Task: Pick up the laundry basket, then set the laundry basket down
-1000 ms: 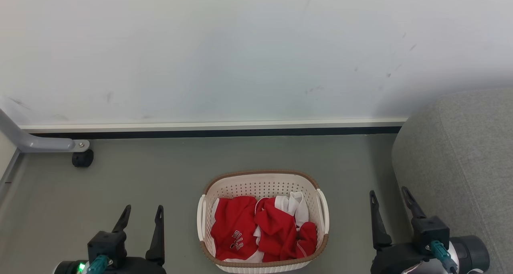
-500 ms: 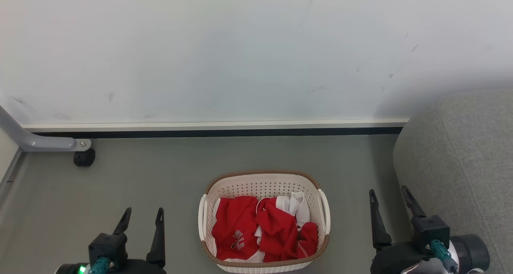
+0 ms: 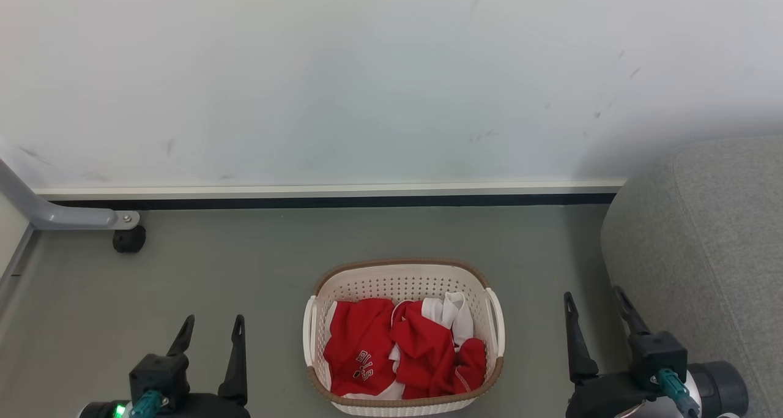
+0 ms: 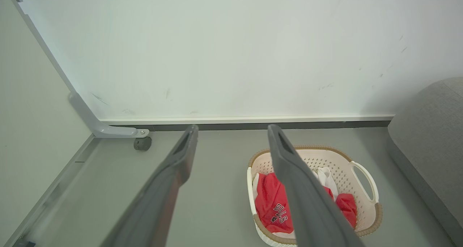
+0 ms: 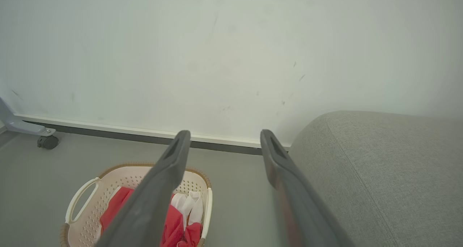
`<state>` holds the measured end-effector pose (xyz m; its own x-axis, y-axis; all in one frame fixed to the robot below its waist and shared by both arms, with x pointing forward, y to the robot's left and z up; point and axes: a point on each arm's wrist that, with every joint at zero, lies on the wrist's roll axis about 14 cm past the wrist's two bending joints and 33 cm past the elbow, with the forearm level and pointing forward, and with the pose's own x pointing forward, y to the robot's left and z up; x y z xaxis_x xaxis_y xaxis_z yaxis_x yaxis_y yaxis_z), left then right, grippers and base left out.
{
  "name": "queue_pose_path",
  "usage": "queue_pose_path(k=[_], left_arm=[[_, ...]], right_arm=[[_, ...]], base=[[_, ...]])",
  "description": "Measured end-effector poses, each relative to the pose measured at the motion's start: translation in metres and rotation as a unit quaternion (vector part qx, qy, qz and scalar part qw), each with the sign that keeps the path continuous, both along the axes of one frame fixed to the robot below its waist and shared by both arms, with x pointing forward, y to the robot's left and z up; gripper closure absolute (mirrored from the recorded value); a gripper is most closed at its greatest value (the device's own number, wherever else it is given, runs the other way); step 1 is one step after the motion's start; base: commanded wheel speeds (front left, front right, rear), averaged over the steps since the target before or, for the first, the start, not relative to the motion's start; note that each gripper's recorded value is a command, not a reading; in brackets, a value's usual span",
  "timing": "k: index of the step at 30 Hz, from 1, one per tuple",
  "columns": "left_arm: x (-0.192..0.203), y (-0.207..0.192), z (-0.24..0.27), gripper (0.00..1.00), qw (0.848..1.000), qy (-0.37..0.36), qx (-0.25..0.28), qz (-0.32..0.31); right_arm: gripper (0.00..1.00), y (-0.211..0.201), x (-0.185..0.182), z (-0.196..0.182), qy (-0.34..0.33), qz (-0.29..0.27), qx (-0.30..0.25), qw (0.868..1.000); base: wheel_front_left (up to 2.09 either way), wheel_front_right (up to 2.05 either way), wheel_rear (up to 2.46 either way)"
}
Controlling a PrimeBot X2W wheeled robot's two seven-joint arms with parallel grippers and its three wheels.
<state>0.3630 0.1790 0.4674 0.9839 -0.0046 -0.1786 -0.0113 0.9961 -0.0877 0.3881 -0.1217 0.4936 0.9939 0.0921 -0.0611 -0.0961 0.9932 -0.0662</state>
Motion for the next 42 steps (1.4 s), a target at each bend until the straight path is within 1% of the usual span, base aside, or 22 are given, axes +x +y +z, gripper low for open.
queue_pose_path(k=[19, 20, 26, 30, 32, 38, 41, 42], left_arm=[[0.002, 0.002, 0.002, 0.0, 1.0, -0.002, 0.002, 0.004], [0.001, 0.001, -0.001, 1.0, 1.0, 0.002, 0.002, 0.004], [-0.012, -0.004, -0.028, 1.0, 0.999, 0.046, -0.007, 0.004], [-0.012, -0.003, -0.029, 1.0, 0.999, 0.048, -0.023, 0.009], [-0.012, -0.001, -0.03, 1.0, 0.998, 0.052, -0.032, 0.014], [-0.012, 0.0, -0.032, 1.0, 0.994, 0.061, -0.085, 0.024], [-0.012, 0.0, -0.032, 1.0, 0.992, 0.062, -0.104, 0.028], [-0.012, 0.0, -0.032, 1.0, 0.992, 0.062, -0.104, 0.028]], right_arm=[[0.0, 0.0, 0.0, -0.002, 0.005, -0.001, 0.0, 1.0], [1.0, 0.0, 0.0, -0.005, 0.01, -0.001, 0.0, 1.0], [1.0, -0.003, -0.015, -0.037, 0.06, -0.003, -0.006, 0.998], [1.0, -0.005, -0.016, -0.039, 0.065, -0.007, 0.008, 0.998], [1.0, -0.006, -0.016, -0.039, 0.067, -0.009, 0.02, 0.997], [1.0, -0.013, -0.017, -0.042, 0.08, -0.023, 0.067, 0.994], [1.0, -0.016, -0.017, -0.043, 0.089, -0.03, 0.097, 0.991], [1.0, -0.016, -0.017, -0.043, 0.089, -0.03, 0.097, 0.991]], base=[[0.0, 0.0, 0.0], [0.0, 0.0, 0.0], [0.0, 0.0, 0.0], [0.0, 0.0, 0.0], [0.0, 0.0, 0.0], [0.0, 0.0, 0.0], [0.0, 0.0, 0.0], [0.0, 0.0, 0.0]])
